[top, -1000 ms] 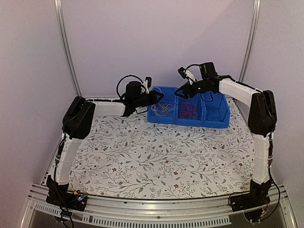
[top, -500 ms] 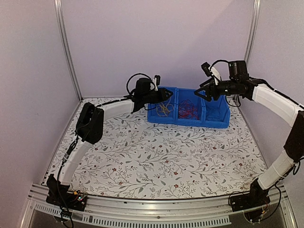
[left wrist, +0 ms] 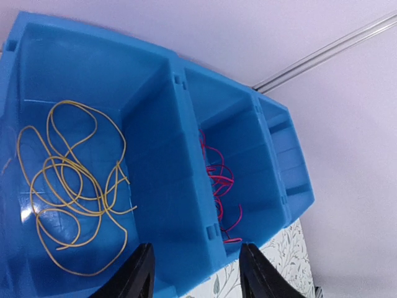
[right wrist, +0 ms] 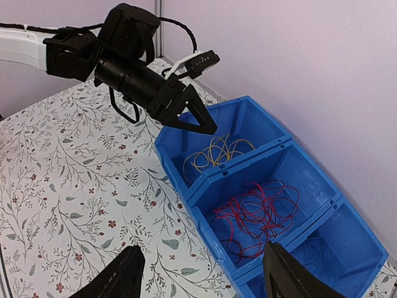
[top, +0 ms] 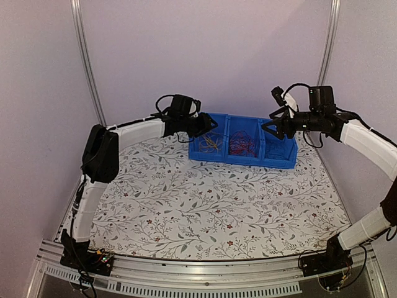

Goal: Untangle the cables

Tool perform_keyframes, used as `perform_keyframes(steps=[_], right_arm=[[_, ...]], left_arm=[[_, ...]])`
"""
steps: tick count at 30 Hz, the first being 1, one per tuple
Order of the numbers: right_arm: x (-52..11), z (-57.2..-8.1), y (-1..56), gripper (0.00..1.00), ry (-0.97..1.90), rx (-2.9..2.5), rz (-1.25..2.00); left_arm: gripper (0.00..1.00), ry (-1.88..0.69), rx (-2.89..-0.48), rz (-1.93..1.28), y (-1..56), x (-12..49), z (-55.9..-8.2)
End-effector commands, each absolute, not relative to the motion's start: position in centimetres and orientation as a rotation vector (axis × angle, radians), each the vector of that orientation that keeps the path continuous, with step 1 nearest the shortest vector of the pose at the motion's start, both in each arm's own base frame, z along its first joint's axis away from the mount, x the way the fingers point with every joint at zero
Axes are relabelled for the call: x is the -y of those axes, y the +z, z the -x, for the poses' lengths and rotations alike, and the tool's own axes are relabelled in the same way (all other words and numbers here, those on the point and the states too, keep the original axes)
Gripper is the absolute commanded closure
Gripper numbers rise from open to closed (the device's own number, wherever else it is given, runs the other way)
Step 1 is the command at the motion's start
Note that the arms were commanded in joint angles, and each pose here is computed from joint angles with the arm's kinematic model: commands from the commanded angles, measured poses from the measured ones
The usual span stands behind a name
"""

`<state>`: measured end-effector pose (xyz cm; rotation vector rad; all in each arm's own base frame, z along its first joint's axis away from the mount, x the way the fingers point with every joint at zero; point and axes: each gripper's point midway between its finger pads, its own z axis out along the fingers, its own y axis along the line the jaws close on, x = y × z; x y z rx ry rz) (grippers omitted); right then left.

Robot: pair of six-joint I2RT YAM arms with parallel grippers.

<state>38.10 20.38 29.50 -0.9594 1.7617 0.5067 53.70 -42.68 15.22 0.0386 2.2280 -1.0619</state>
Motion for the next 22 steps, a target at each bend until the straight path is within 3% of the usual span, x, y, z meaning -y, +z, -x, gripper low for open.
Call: perform_keyframes(steps=[1, 4, 6, 7, 8, 17, 22], right_arm=[[-18.6, -38.3, 31.4, 0.3, 0.451, -1.72, 0.913], [-16.4, -38.7, 32.4, 0.26, 0.429, -1.734, 0.833], [-14.5, -38.7, 32.7, 0.14, 0.417, -1.754, 0.772], [-13.4, -38.7, 32.5, 0.04, 0.408, -1.767, 0.739], [-12.9, -38.2, 32.8, 0.02, 0.408, -1.765, 0.723], [-6.4, -37.4, 31.8, 0.01, 0.31, -1.862, 0.309], [-5.8, -35.5, 31.9, 0.01, 0.338, -1.799, 0.306]], left_arm=[[0.54, -1.135, -2.084, -0.184, 22.4, 42.7, -51.5], [0.54, -1.085, -2.034, -0.269, 24.9, 42.1, -50.1], [0.54, -1.009, -2.016, -0.309, 26.3, 40.9, -49.3], [0.54, -0.961, -2.011, -0.324, 26.8, 40.1, -48.8], [0.55, -0.916, -1.997, -0.341, 27.6, 39.3, -48.3], [0.54, -0.457, -1.926, -0.426, 30.8, 30.6, -42.0], [0.49, -0.362, -1.896, -0.408, 29.8, 27.0, -39.2]])
